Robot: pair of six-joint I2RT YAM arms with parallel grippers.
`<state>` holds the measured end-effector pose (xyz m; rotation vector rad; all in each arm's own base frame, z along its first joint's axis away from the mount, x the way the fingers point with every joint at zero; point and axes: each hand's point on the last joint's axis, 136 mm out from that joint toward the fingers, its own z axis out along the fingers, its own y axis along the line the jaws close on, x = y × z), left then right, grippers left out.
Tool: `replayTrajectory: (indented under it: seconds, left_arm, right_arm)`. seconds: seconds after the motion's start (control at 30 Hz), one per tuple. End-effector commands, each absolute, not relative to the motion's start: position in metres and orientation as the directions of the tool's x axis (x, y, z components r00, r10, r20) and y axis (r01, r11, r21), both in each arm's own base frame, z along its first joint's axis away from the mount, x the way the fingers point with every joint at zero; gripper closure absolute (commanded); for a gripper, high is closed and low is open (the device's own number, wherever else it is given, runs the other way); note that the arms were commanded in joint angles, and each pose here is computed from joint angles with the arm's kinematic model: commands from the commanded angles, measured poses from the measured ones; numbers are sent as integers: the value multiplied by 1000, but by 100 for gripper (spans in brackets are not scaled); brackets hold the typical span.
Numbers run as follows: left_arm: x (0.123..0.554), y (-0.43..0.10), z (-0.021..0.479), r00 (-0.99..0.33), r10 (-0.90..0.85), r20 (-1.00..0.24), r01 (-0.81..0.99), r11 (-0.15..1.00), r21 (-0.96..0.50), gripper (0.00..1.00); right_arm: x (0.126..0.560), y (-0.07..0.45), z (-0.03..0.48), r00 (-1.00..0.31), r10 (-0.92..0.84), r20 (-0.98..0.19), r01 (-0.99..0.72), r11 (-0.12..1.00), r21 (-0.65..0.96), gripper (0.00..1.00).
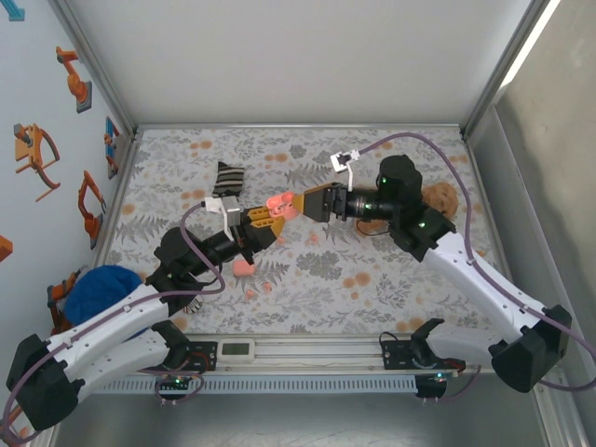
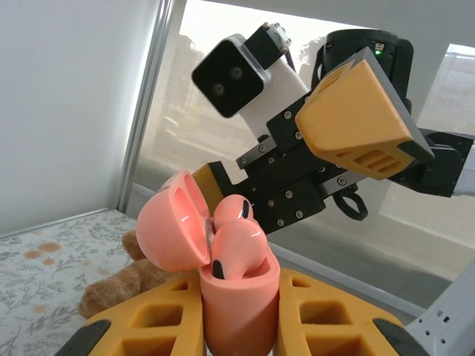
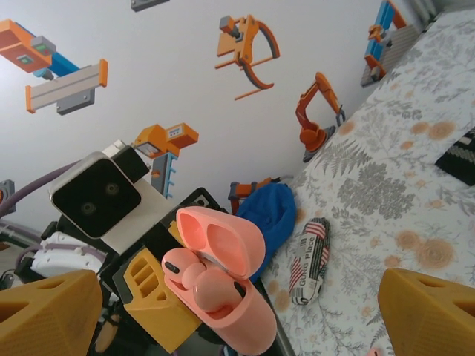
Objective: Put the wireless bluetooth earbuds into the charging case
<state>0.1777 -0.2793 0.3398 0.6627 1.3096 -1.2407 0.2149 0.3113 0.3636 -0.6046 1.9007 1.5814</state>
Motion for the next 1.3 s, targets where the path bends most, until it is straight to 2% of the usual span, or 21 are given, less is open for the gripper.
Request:
replayTrajectory:
  seconds: [0.0, 0.53, 1.27]
  left_arm:
    - [168, -278, 354, -170, -319, -932, 941, 228, -249, 100]
    - [171, -278, 349, -187, -319, -929, 935, 231, -268, 100]
    - [175, -278, 341, -203, -313, -928, 925, 248, -286, 100]
  right_arm:
    - [200, 322, 389, -680, 15, -733, -729, 92, 679, 6]
    - [181, 326, 399, -630, -18, -776, -776, 54, 629, 15]
    - [168, 314, 415, -550, 12, -835, -834, 36, 550, 15]
